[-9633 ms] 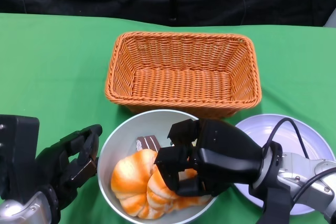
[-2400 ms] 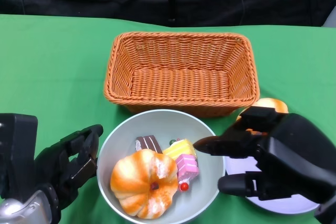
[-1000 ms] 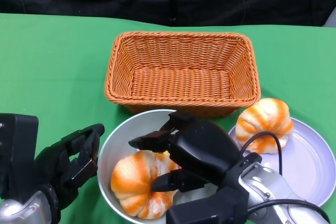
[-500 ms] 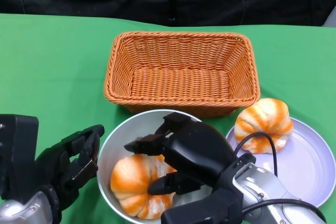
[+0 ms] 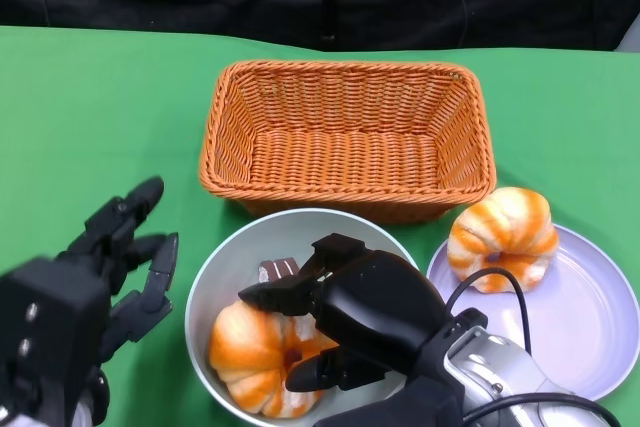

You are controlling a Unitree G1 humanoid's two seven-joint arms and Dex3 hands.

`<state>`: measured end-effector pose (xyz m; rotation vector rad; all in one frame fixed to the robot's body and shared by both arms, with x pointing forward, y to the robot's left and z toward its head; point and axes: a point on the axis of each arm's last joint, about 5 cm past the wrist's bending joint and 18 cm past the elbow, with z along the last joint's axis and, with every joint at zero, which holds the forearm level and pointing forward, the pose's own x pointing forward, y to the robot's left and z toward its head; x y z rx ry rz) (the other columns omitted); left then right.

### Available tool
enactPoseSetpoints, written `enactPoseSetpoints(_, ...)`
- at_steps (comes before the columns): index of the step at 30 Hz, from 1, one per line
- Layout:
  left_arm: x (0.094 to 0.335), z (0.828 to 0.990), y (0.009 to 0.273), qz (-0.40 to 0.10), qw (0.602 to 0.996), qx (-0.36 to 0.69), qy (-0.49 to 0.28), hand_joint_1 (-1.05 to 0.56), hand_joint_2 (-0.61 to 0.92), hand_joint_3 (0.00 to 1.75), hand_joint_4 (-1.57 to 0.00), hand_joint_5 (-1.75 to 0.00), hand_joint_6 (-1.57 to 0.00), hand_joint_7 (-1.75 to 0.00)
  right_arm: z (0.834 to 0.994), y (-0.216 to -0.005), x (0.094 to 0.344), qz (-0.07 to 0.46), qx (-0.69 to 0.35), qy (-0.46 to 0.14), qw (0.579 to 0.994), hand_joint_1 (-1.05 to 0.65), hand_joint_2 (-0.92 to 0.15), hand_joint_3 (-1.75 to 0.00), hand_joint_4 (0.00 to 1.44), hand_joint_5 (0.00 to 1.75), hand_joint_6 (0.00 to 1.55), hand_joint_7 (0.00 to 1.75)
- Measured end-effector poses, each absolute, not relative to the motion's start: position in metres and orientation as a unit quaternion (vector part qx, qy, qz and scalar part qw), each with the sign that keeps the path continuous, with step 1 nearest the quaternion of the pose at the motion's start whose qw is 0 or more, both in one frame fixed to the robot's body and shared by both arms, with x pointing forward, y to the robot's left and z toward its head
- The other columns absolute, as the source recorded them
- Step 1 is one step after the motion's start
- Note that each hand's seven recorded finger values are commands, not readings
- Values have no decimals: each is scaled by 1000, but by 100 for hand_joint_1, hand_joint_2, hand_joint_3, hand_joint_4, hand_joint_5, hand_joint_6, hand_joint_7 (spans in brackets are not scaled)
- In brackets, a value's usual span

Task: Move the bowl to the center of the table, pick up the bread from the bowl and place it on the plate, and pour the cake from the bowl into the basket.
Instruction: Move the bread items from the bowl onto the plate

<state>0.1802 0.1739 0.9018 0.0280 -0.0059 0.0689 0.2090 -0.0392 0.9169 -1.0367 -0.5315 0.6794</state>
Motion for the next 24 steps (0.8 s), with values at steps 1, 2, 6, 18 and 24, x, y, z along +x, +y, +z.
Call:
enactPoseSetpoints(1,180,900,173,38,999,9,-16,-64,92,71,0,-104,-35,-2,916,-39,209,315,-480,-247,781,-58,-92,-12,21,94,59,4)
enactPoseSetpoints(2,180,899,172,42,999,5,-29,-65,92,71,0,-105,-35,-2,915,-39,209,314,-479,-247,782,-57,-92,-12,22,94,60,4)
enactPoseSetpoints(6,179,897,171,50,997,-5,-65,-68,92,72,0,-103,-35,-2,911,-40,209,302,-471,-261,787,-42,-91,-11,44,106,76,13)
enactPoseSetpoints(18,178,891,171,56,994,-13,-96,-70,92,68,0,-108,-37,-4,893,-37,204,245,-371,-352,824,-19,-30,-144,102,175,80,174)
enactPoseSetpoints(24,178,888,171,56,992,-18,-115,-70,92,69,0,-109,-37,-5,886,-37,202,224,-345,-377,830,-19,-24,-152,103,175,80,175)
